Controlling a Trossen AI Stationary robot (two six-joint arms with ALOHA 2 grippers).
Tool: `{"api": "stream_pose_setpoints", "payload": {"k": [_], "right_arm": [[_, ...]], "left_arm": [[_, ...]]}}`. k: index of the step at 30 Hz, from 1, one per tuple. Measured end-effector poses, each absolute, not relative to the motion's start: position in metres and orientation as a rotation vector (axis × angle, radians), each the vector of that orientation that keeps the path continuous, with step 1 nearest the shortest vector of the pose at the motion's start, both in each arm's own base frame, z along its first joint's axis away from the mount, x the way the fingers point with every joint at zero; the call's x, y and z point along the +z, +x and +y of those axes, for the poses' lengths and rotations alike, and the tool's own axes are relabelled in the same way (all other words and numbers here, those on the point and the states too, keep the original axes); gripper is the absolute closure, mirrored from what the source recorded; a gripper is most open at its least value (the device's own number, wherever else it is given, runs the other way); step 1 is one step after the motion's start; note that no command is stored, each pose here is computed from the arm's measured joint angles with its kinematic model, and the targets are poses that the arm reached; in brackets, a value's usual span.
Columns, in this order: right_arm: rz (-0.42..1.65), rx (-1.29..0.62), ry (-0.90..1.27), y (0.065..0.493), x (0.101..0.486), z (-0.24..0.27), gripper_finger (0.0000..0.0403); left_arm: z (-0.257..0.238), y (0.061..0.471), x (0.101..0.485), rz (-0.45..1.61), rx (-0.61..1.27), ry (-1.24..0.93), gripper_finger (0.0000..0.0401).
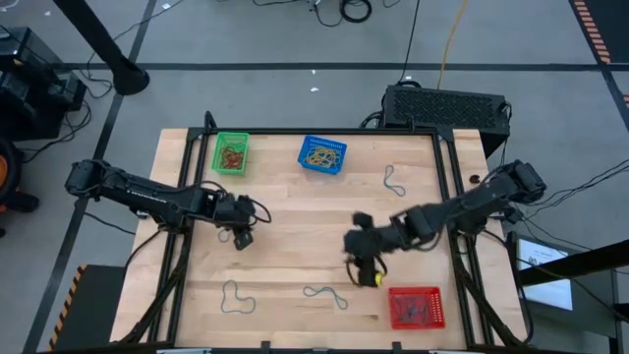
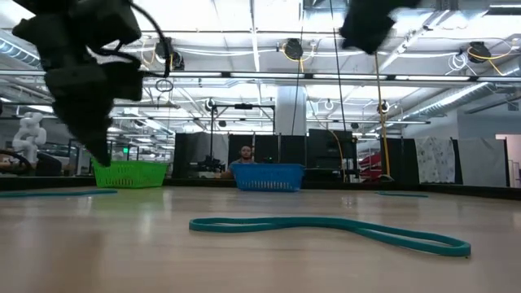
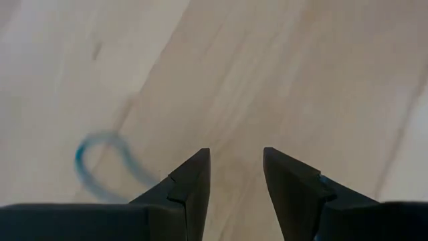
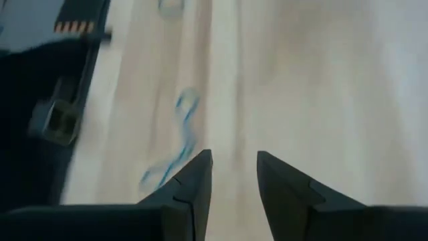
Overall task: Sort rubber bands into baskets
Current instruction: Put the blue rubber band into the red bin
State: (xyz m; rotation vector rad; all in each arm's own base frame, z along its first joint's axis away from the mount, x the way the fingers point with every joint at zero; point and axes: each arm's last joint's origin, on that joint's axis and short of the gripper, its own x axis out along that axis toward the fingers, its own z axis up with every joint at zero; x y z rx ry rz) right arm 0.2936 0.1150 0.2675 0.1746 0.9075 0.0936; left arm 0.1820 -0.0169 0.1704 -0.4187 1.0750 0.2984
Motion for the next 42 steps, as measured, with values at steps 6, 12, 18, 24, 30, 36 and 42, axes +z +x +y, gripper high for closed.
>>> {"api": "stream_pose_setpoints", "payload": {"k": [6, 12, 18, 24, 30, 36, 42], "right_arm": [[0.702, 0.14, 0.002, 0.318, 0.279, 0.086, 0.0292], [0.736, 0.127, -0.062, 0.324, 0.271, 0.072, 0.0292], [0.738, 0.139, -0.125, 0.33, 0.265, 0.07, 0.0292], [0.673, 0.155, -0.149, 0.339, 0.263, 0.073, 0.0292], [0.686, 0.16, -0.161, 0.341, 0.259, 0.073, 0.0292], [0.688, 0.154, -0.143, 0.343, 0.257, 0.074, 0.0292], [0.686, 0.147, -0.124, 0.343, 0.257, 0.074, 0.0292]], "left_arm": [[-0.016, 0.167, 0.164, 1.227, 0.399, -0.487, 0.0255], [-0.015, 0.159, 0.163, 1.29, 0.475, -0.529, 0.0255], [-0.015, 0.157, 0.155, 1.314, 0.501, -0.533, 0.0255], [-0.014, 0.156, 0.148, 1.354, 0.519, -0.488, 0.0255], [-0.015, 0.159, 0.144, 1.376, 0.479, -0.475, 0.0255], [-0.016, 0.16, 0.139, 1.426, 0.439, -0.444, 0.0255], [-0.017, 0.163, 0.135, 1.468, 0.402, -0.43, 0.0257]]}}
